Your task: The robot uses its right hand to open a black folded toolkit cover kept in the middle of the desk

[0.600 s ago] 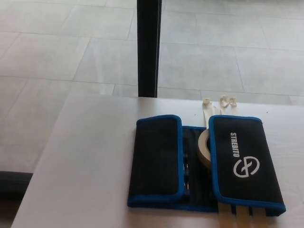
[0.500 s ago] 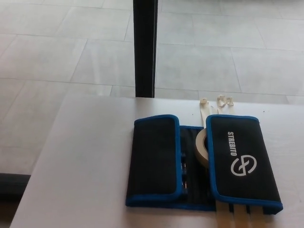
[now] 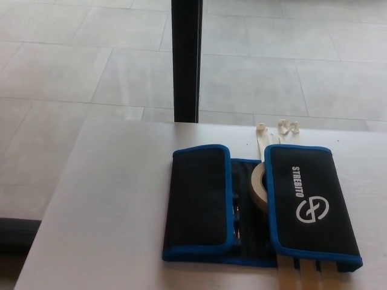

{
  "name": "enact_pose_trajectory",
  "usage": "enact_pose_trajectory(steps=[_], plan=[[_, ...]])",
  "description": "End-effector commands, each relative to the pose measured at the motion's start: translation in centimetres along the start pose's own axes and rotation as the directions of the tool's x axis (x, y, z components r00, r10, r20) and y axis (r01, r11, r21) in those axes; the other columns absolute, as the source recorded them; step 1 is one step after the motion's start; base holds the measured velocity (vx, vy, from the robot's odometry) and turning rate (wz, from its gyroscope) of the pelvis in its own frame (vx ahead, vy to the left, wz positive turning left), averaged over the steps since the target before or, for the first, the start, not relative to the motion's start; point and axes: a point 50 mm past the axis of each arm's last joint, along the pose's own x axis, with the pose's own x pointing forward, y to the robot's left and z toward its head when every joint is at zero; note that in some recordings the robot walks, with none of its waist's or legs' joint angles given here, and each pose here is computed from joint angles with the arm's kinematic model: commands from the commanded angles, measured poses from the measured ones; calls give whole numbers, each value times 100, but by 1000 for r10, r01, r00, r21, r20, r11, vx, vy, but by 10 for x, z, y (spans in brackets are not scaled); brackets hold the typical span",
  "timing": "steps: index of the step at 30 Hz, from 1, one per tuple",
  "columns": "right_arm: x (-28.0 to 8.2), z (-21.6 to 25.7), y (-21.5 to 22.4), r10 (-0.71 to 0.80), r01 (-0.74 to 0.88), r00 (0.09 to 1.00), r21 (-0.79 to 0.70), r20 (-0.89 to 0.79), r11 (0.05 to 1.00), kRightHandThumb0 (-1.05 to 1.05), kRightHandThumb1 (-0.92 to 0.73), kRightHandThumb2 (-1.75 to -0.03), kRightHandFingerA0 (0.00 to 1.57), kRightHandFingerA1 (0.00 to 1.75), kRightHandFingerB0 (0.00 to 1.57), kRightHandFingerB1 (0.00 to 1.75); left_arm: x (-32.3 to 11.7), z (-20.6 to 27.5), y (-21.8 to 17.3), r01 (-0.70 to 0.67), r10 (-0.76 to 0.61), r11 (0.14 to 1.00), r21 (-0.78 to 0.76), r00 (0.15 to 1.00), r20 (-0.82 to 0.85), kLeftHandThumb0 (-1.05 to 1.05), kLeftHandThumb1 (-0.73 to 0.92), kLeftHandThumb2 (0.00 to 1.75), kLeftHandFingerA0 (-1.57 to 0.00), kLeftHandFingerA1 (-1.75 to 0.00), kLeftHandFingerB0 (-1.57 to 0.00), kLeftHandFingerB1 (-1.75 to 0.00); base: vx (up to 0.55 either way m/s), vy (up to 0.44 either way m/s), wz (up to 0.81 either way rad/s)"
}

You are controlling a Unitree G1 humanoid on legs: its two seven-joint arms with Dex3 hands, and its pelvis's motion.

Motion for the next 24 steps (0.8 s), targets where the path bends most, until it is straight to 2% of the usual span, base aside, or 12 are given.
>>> enact_pose_trajectory(steps=[1, 2, 4, 5, 6, 9, 12, 13, 14, 16, 20, 24], plan=[[-5, 0, -19, -16, 16, 1000, -34, -4, 999, -76, -1, -100, 6, 83, 0, 80, -7, 8, 14, -6, 5, 1000, -24, 1000, -24, -41, 33, 99, -2, -54, 0, -52, 0, 0, 0], [-6, 0, -22, -22, 21, 1000, -43, -11, 999, -105, -47, -126, 0, 94, 0, 93, -6, 14, 14, -6, 5, 999, -32, 1000, -15, -41, 32, 99, -2, -54, 0, -52, 0, 0, 0], [-8, -3, -29, -32, 31, 999, -38, -19, 999, -105, -45, -122, 4, 96, 2, 92, -6, 20, 15, -15, 14, 998, -61, 1000, -10, -41, 33, 99, -2, -54, 0, -52, 0, 0, 0], [-10, -6, -33, -44, 43, 999, -45, -29, 998, -74, 0, -98, 8, 83, 1, 79, -7, 21, 16, -14, 14, 999, -43, 1000, -10, -41, 33, 99, -3, -55, 0, -51, 0, 0, 0], [-12, -11, -35, -46, 44, 998, -67, -38, 997, -73, 2, -97, 8, 82, 0, 78, -8, 19, 18, -27, 27, 1000, -12, 999, -18, -91, 77, 64, -11, -59, -12, -40, 0, 0, 0], [-17, -22, -39, -28, 21, 997, -107, -67, 994, -69, 7, -93, 16, 84, 7, 80, -11, 8, 22, -45, 44, 999, -15, 997, -57, -88, 74, 63, -11, -56, -14, -37, 0, 0, 0], [-23, -35, -43, -19, 4, 994, -138, -108, 990, -73, 2, -96, 10, 82, 1, 78, -17, -9, 24, -13, 14, 1000, 11, 995, -97, -95, 63, 101, -7, -58, -5, -47, 0, 0, 0], [-23, -39, -42, -21, 6, 992, -125, -121, 992, -72, -2, -98, 11, 81, 0, 76, -19, -16, 23, -11, 14, 999, 30, 994, -112, -41, 32, 98, -4, -54, 0, -50, 0, 0, 0], [-25, -42, -43, -23, 7, 992, -127, -125, 992, -73, -2, -98, 9, 82, 0, 77, -21, -21, 23, -6, 11, 999, 35, 992, -123, -95, 62, 101, -6, -57, -3, -43, 0, 0, 0], [-27, -47, -43, -24, 6, 991, -135, -134, 991, -73, -3, -99, 8, 81, 0, 76, -25, -29, 25, -5, 7, 1000, 18, 990, -143, -41, 31, 97, -4, -55, 0, -51, 0, 0, 0], [-29, -50, -44, -16, 5, 992, -86, -126, 996, -75, 1, -97, 8, 83, 0, 78, -28, -37, 27, -17, 12, 1000, -23, 985, -173, -87, 75, 63, -5, -53, -12, -35, 0, 0, 0], [-28, -48, -45, -40, 32, 993, -67, -116, 997, -105, -46, -126, 5, 97, 0, 88, -32, -40, 29, -21, 23, 1000, 14, 986, -163, -87, 59, 100, -5, -54, -7, -39, 0, 0, 0]])
